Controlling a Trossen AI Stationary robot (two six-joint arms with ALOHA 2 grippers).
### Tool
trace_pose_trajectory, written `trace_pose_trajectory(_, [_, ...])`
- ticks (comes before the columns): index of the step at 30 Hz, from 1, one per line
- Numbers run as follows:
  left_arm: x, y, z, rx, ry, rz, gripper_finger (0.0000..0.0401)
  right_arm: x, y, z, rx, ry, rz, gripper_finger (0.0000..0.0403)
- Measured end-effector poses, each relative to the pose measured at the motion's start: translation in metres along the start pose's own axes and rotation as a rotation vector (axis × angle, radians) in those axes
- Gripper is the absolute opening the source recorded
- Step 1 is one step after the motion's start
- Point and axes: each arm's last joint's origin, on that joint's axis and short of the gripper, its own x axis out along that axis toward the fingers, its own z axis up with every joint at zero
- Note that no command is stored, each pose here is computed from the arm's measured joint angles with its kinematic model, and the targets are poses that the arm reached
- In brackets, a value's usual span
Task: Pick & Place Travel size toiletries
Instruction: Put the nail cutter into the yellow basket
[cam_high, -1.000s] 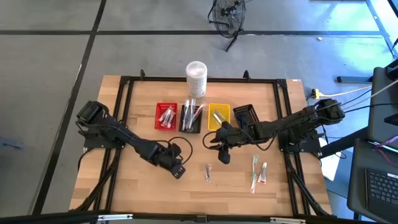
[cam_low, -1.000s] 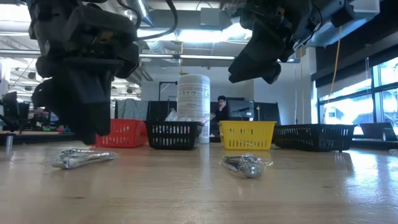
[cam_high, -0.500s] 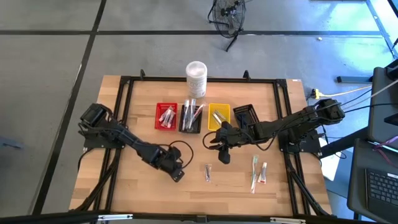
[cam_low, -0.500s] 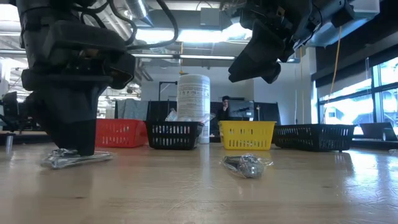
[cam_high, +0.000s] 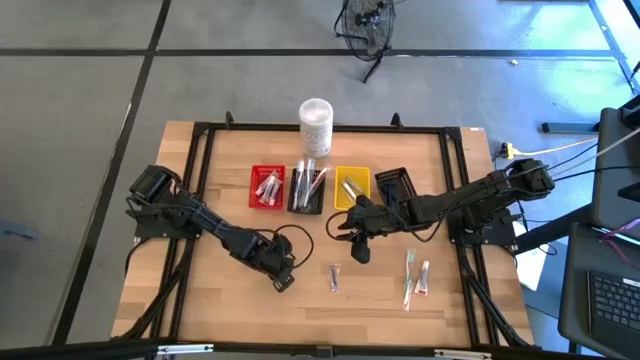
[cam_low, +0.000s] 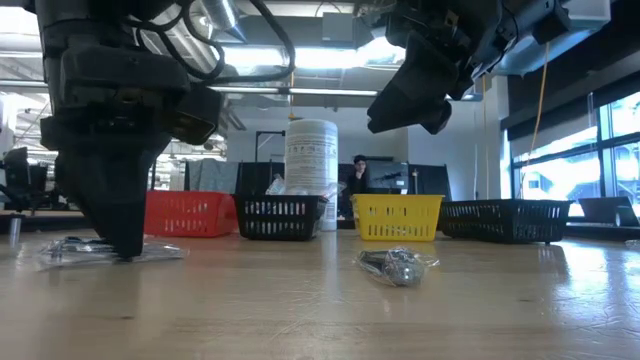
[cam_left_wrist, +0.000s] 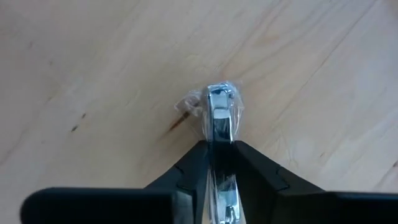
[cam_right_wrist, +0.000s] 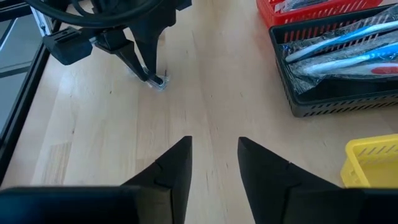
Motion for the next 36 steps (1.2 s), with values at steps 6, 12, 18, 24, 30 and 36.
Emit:
trace_pose_trajectory(6, [-0.001,-0.003,0.003,0.093,-0.042,0.003,0.0051,0.0,0.0,0.001,0.001,-0.015,-0.019,0.0123])
trace_pose_trajectory(12, [-0.009,-0.016,0.014,0.229,-0.138,0.007,0.0048,0.012,0.005,-0.002,-0.084,-0.049,-0.022,0.0113])
trace_pose_trajectory(18, [-0.015,-0.021,0.026,0.291,-0.168,-0.008,0.0048,0.035,0.017,-0.014,-0.238,-0.073,0.011,0.0138])
trace_pose_trajectory(24, [-0.015,-0.023,0.034,0.353,-0.21,-0.038,0.0048,0.058,0.016,-0.035,-0.297,-0.001,0.0,0.0198])
trace_pose_trajectory(30, [-0.018,-0.032,0.045,0.422,-0.301,-0.132,0.0048,0.078,0.017,-0.046,-0.297,-0.024,0.045,0.0227])
trace_pose_trajectory(36, [-0.019,-0.032,0.051,0.456,-0.324,-0.135,0.0047,0.08,0.021,-0.042,-0.301,-0.081,0.125,0.0215])
